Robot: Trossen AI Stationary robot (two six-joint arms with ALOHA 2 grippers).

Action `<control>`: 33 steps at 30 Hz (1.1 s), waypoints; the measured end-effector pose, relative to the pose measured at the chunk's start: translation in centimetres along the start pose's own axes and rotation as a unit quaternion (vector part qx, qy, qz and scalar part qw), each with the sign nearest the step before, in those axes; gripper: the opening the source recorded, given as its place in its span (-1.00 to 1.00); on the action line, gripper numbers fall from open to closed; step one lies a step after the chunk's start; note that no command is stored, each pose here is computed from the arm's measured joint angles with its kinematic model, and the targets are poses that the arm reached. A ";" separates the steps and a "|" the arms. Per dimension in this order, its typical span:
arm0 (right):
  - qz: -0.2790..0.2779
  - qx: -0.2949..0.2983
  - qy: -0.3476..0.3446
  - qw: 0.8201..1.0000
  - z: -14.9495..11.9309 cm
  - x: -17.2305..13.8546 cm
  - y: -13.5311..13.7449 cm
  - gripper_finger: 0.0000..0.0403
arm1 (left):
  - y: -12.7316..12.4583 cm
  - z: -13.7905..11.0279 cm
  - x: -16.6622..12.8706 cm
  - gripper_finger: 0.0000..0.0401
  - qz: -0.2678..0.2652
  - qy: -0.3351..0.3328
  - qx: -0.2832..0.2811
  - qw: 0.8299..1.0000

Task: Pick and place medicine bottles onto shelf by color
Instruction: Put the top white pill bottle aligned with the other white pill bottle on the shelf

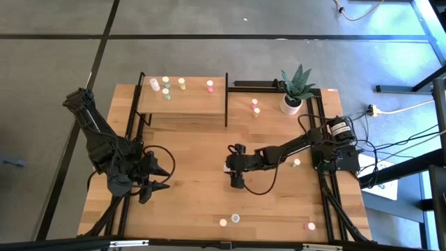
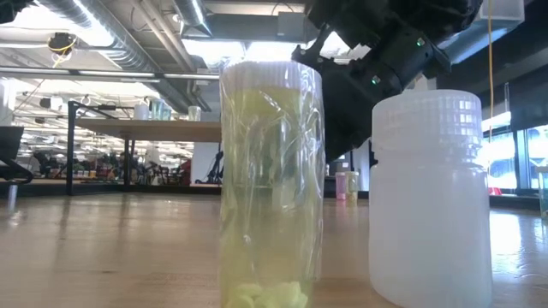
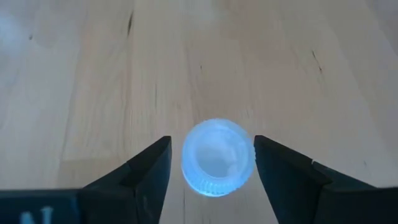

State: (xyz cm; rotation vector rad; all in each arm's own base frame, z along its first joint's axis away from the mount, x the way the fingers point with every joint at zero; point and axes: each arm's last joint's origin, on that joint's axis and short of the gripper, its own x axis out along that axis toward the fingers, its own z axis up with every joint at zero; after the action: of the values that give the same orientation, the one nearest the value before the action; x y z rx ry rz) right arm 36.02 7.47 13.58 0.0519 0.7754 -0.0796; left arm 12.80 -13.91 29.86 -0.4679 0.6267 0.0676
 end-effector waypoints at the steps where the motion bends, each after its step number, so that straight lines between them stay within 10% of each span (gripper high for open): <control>1: 0.000 0.001 0.000 1.000 0.0 0.0 0.0 0.09 | 0.0 0.0 0.0 0.09 0.000 0.000 0.000 1.000; 17: 0.004 0.081 -0.009 0.997 0.8 -0.1 0.2 -0.27 | 0.0 0.0 0.0 0.09 0.000 0.000 0.001 1.000; 33: 0.025 0.029 -0.103 0.994 12.7 -3.5 2.3 -0.29 | 0.0 0.0 0.0 0.09 0.000 0.001 0.003 1.000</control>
State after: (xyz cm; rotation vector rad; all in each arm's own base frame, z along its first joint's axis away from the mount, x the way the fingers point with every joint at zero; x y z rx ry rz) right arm 42.58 8.95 25.08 0.1173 0.5647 -0.0584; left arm 12.79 -13.91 29.87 -0.4631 0.6277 0.0651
